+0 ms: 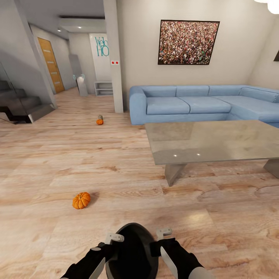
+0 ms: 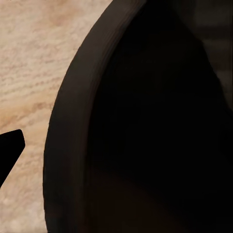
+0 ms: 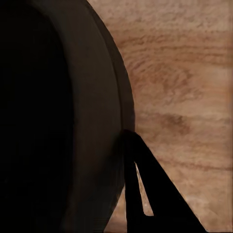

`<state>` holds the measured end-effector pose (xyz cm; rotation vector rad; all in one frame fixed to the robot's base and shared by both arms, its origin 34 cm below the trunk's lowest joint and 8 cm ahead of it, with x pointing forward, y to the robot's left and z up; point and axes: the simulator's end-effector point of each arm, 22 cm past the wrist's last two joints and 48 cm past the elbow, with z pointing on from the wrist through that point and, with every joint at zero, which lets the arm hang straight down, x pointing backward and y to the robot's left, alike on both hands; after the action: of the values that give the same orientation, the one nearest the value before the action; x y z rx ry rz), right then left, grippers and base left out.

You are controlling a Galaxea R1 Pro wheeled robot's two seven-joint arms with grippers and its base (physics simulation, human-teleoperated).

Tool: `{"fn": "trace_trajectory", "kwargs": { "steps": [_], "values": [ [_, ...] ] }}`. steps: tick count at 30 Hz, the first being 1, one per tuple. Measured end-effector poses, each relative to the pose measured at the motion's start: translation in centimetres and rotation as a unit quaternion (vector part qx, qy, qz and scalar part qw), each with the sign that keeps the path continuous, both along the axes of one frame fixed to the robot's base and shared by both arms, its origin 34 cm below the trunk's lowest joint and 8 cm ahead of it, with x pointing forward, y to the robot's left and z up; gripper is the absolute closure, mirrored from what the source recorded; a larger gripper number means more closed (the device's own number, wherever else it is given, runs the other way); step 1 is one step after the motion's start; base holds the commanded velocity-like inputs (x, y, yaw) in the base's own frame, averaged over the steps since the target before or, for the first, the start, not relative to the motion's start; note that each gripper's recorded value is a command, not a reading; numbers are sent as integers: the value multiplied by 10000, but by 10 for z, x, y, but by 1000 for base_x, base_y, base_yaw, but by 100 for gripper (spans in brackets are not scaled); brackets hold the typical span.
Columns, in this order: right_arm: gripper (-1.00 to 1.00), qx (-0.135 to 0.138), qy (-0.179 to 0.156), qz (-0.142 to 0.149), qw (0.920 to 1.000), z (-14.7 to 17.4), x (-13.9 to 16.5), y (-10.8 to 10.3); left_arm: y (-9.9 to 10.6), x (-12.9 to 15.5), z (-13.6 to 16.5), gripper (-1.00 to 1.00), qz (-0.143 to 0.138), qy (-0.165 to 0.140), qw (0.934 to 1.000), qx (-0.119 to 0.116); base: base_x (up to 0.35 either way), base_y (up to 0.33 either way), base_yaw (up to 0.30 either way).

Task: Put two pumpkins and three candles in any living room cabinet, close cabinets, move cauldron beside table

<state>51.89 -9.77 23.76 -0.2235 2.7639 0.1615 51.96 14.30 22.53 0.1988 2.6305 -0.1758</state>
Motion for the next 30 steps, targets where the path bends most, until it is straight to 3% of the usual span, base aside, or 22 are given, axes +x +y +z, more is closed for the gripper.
{"fn": "trace_trajectory", "kwargs": {
  "steps": [2,17,18,30],
  "values": [
    [100,92,28,-58,9999,0,-1,3,0,0,0,-100,-1,1,10000,-1,0,0,0],
    [100,82,23,-62,9999,0,-1,3,1,0,0,-100,8,0,10000,10,0,0,0],
    [100,81,23,-64,9999,0,-1,3,16,3,-1,-100,189,-39,9993,323,0,0,0],
    [100,82,24,-66,9999,0,-1,3,21,4,-1,-100,246,-45,9988,413,0,0,0]
  ]
}}
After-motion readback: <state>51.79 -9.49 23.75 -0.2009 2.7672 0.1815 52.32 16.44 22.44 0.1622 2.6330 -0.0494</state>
